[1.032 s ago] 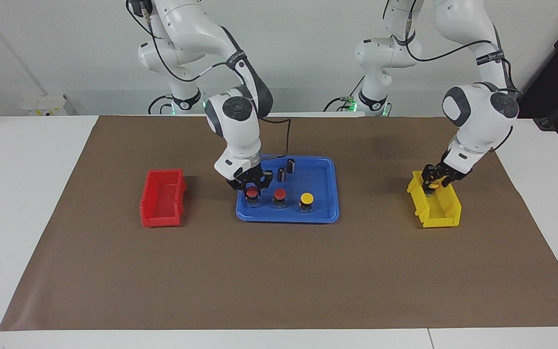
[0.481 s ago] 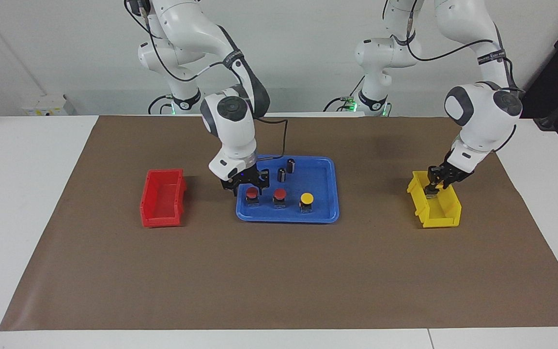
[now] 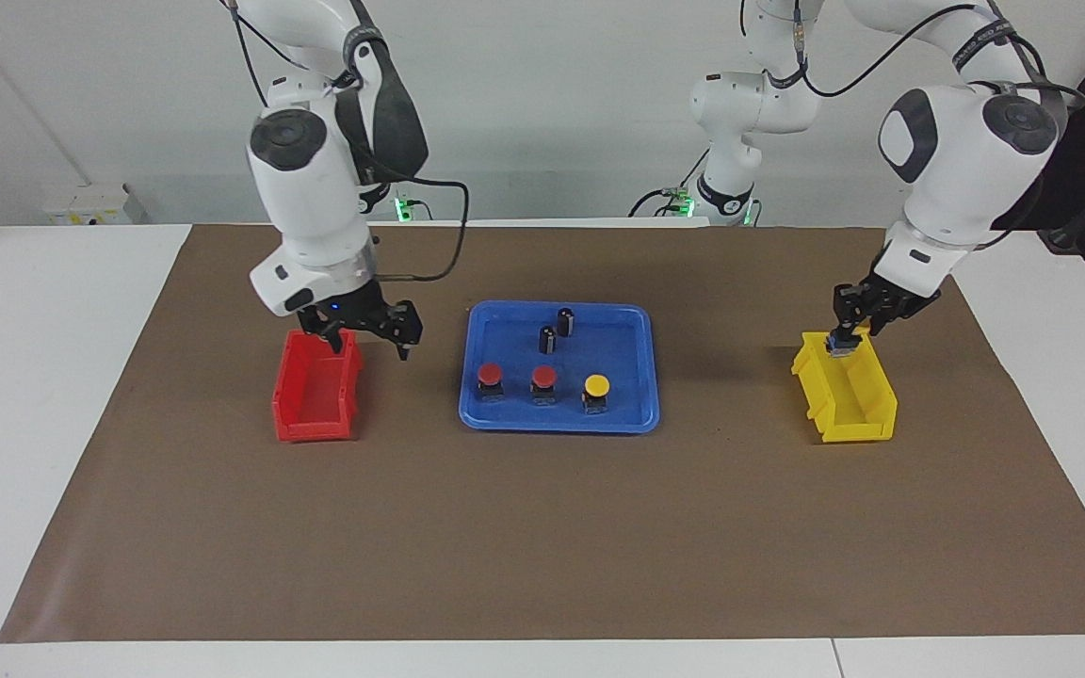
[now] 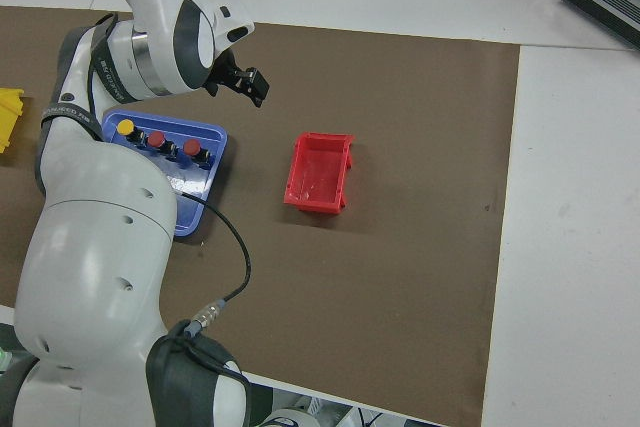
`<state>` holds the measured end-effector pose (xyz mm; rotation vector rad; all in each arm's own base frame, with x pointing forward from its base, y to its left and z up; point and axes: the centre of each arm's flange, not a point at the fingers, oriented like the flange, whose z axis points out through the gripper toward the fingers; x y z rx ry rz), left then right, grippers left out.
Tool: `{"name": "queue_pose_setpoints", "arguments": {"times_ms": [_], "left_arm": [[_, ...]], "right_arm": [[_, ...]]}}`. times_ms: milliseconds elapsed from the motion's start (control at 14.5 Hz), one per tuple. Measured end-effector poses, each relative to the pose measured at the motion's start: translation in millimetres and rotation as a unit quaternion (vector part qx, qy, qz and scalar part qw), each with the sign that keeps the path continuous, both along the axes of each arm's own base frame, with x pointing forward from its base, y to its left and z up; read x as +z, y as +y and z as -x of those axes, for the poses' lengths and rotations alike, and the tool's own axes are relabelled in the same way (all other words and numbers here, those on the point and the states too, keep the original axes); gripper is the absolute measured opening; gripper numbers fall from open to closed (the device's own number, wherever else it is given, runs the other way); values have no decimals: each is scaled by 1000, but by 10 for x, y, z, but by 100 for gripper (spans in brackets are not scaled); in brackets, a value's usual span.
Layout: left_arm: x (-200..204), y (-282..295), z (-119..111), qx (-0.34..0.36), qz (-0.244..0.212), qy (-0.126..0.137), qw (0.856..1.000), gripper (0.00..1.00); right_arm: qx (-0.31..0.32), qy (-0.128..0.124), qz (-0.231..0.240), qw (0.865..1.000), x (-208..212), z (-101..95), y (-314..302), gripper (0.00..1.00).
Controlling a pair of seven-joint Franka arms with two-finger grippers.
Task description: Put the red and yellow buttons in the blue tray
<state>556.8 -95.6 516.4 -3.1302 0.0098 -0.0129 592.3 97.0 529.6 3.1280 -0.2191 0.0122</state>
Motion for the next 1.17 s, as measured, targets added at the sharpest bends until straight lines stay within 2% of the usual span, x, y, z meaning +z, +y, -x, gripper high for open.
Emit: {"name": "queue_pose_setpoints", "arguments": {"times_ms": [275, 481, 688, 825, 1169], "left_arm": [[-35, -957, 231, 30, 0, -1, 1000, 41], [-127, -1576, 395, 43, 9, -16, 999, 41], [-570, -2096, 431, 41, 17, -25, 999, 41], [-957, -2325, 399, 38, 14, -25, 999, 41], [-1542, -2444, 263, 36, 9, -29, 999, 41]], "right_arm": [[-6, 6, 3, 1000, 562, 269, -721, 100], [-8, 17, 3, 1000, 880, 382, -967, 100], [-1, 17, 2, 1000, 1025, 368, -1229, 100], [6, 24, 1, 1000, 947, 333, -1366, 100], [8, 33, 0, 999, 864, 297, -1404, 100]]}}
